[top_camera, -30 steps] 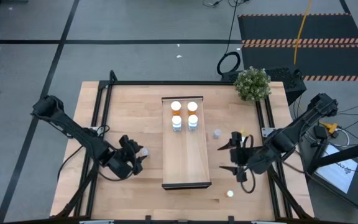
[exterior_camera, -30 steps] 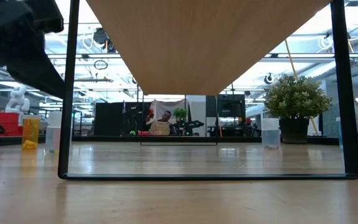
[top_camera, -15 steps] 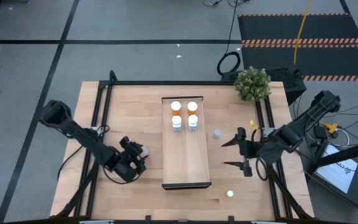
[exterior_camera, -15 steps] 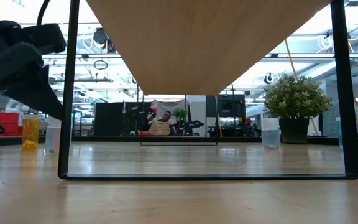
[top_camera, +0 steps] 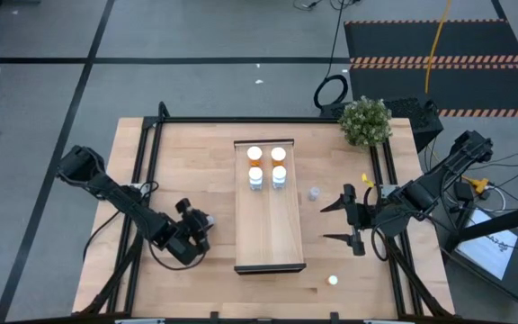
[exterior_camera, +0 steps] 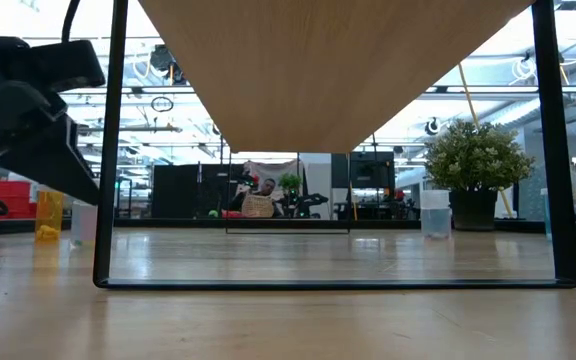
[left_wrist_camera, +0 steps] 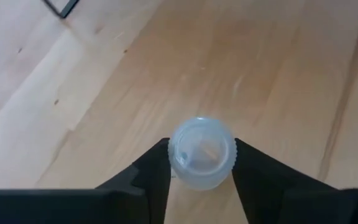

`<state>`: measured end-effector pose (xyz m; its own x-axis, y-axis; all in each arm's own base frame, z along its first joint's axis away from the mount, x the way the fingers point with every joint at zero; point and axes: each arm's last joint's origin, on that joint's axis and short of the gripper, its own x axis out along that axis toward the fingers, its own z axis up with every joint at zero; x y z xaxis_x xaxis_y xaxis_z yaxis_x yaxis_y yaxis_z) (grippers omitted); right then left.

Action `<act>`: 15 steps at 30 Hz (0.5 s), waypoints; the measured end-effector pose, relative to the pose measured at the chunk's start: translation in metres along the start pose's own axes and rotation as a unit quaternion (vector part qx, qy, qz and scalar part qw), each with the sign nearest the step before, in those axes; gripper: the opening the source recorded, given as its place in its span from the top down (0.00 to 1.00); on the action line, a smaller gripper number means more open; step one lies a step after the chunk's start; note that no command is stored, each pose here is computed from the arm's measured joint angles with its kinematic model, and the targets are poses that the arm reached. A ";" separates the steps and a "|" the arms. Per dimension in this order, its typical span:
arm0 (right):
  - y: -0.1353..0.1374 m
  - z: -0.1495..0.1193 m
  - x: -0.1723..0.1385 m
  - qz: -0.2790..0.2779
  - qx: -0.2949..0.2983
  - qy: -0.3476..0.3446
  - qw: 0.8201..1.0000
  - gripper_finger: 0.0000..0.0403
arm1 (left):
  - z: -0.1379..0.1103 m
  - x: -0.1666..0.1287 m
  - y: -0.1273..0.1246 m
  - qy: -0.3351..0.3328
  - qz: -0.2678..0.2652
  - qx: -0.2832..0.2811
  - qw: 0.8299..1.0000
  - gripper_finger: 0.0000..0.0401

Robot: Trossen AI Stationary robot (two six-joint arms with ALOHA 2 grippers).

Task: Pick and place medicine bottles onto shelf by color
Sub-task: Put the bottom transparent pill bottle on the shelf

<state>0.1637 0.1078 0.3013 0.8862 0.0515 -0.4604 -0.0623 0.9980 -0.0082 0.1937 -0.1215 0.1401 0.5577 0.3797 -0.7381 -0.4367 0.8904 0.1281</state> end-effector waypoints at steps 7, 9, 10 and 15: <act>0.000 0.000 0.000 0.000 0.001 0.000 1.000 0.24 | 0.000 -0.001 -0.001 0.013 -0.013 0.060 0.998 0.61; 0.000 0.000 0.000 0.000 0.002 0.000 1.000 0.24 | 0.000 -0.001 -0.001 0.018 -0.016 0.063 0.998 0.57; 0.000 0.000 0.000 0.000 0.003 0.000 1.000 0.24 | -0.001 -0.001 0.000 0.026 -0.020 0.063 0.997 0.55; 0.000 0.000 0.000 0.000 0.003 0.000 1.000 0.24 | -0.005 0.000 0.006 0.054 0.000 0.021 0.998 0.46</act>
<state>0.1638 0.1079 0.3011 0.8860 0.0513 -0.4609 -0.0590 0.9983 -0.0023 0.1876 -0.1172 0.1380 0.4772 0.3532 -0.8047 -0.4065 0.9005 0.1543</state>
